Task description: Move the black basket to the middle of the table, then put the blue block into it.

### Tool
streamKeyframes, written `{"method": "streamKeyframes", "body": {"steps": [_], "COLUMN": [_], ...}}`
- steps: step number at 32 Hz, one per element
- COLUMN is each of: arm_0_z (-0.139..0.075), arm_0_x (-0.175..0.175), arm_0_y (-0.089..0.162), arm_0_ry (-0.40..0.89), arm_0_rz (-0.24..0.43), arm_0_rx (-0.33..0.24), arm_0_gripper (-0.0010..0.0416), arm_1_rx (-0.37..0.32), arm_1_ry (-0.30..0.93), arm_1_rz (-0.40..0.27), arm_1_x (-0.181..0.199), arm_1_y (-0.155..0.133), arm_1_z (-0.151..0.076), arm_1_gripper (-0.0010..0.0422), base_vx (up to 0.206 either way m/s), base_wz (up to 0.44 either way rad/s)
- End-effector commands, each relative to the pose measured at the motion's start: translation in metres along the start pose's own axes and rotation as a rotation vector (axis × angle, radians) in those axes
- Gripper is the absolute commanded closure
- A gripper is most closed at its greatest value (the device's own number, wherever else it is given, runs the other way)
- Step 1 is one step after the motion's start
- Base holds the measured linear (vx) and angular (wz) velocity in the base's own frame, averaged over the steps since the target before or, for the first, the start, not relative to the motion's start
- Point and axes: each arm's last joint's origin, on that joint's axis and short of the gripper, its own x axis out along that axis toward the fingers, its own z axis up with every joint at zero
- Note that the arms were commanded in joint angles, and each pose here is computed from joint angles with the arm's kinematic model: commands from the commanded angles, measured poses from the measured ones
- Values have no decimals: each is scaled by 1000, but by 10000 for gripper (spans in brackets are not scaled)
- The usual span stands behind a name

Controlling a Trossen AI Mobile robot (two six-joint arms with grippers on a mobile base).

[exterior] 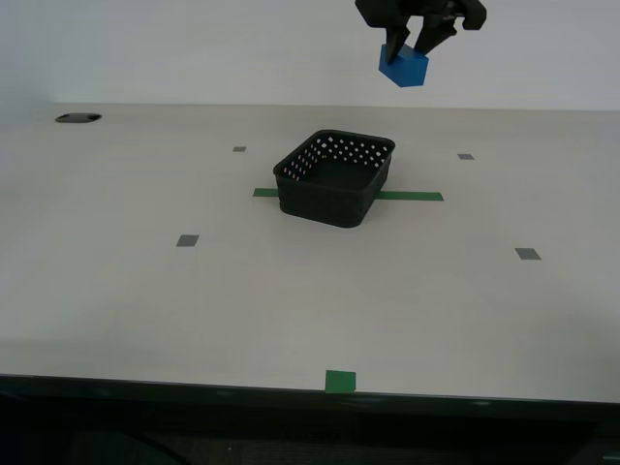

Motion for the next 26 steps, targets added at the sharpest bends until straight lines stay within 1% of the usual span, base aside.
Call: {"method": "streamKeyframes", "body": {"steps": [1, 2, 3, 5, 6, 8, 12, 13, 16, 20, 21, 22, 23, 26], "arm_0_z": [-1, -1, -3, -5, -9, -12, -20, -28, -45, -62, -68, -68, -66, -64], "arm_0_x": [-17, -22, -29, -31, -33, -33, -28, -19, 3, 25, 34, 35, 35, 35], "arm_0_y": [11, 16, 25, 32, 43, 62, 83, 88, 90, 91, 94, 95, 99, 100], "arm_0_ry": [-1, 4, 19, 34, 61, 78, 110, 151, 225, 269, 259, 256, 231, 208], "arm_0_rz": [58, 106, 128, 135, 145, 164, 184, 187, 187, 188, 220, 236, 277, 283], "arm_0_rx": [-21, -26, -40, -58, -88, -131, -170, -178, -181, -182, -204, -203, -207, -209], "arm_0_gripper": [407, 407, 407, 407, 407, 407, 407, 407, 407, 407, 406, 406, 406, 404], "arm_1_rx": [3, 3, 0, 0, 0, -1, -3, -3, -3, -3, -4, -5, -6, -6], "arm_1_ry": [-20, -21, -28, -29, -30, -29, -28, -27, -24, -25, -26, -27, -28, -28], "arm_1_rz": [12, 21, 24, 25, 26, 26, 31, 30, 31, 31, 31, 31, 31, 31], "arm_1_x": [0, 0, 0, 0, 0, 0, 0, 0, 0, 0, 0, 0, 0, 0], "arm_1_y": [2, 3, 4, 4, 4, 5, 6, 6, 7, 7, 7, 7, 7, 7], "arm_1_z": [2, 2, 3, 3, 3, 3, 2, 2, 2, 2, 2, 2, 2, 2], "arm_1_gripper": [412, 412, 412, 412, 412, 412, 412, 412, 412, 412, 412, 412, 412, 412], "base_vx": [0, 0, 0, 0, 0, 0, 0, 0, 0, 0, 0, 0, 0, 0], "base_wz": [0, 0, 0, 0, 0, 0, 0, 0, 0, 0, 0, 0, 0, 0]}}
